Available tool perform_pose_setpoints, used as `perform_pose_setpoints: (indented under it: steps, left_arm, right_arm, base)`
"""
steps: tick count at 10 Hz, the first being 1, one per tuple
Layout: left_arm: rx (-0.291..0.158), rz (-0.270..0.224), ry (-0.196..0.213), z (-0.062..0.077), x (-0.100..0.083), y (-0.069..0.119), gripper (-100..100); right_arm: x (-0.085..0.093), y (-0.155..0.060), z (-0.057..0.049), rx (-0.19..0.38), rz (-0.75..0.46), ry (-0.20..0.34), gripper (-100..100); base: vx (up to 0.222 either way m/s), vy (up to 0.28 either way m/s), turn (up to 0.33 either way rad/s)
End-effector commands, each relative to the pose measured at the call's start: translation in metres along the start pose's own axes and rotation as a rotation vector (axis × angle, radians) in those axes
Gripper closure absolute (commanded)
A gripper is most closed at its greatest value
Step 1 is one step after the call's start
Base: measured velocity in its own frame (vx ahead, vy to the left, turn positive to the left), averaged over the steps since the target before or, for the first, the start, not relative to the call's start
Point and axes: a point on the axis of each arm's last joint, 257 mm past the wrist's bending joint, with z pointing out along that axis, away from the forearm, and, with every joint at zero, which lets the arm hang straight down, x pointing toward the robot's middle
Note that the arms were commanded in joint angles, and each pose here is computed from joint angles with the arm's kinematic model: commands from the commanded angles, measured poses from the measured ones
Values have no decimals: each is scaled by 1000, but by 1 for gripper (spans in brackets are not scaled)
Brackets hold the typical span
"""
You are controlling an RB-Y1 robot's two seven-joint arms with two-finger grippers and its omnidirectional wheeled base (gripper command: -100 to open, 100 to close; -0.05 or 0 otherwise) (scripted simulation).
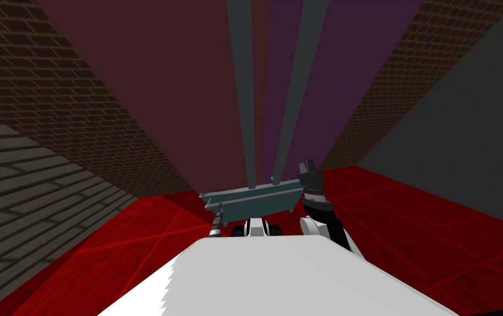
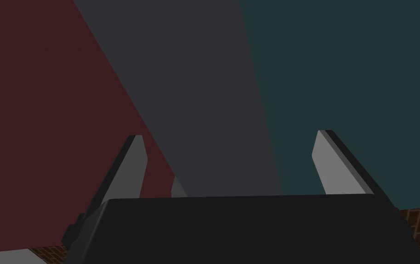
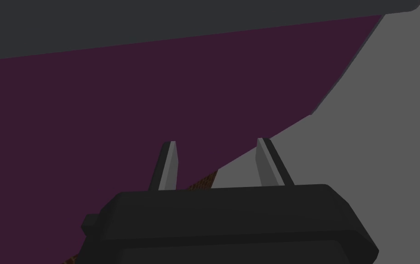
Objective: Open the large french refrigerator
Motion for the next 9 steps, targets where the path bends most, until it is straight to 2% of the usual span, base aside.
perform_pose_setpoints:
  steps: [1,5,6,8,9]
  left_arm:
    - [-24,-24,18,-10,26,5,-100]
    - [-16,-23,12,-8,22,3,-100]
    - [-13,-22,13,5,20,1,-100]
    - [-12,-21,16,20,17,-1,-100]
    - [-11,-21,14,16,17,0,-100]
  right_arm:
    - [0,0,0,0,0,0,0]
    - [0,0,0,0,0,0,0]
    - [0,0,0,0,0,0,0]
    - [0,0,0,0,0,0,0]
    - [0,0,0,0,0,0,0]
  base:
    - [58,-48,26]
    - [2,-3,0]
    - [-3,-8,18]
    - [3,-17,18]
    - [4,-8,0]
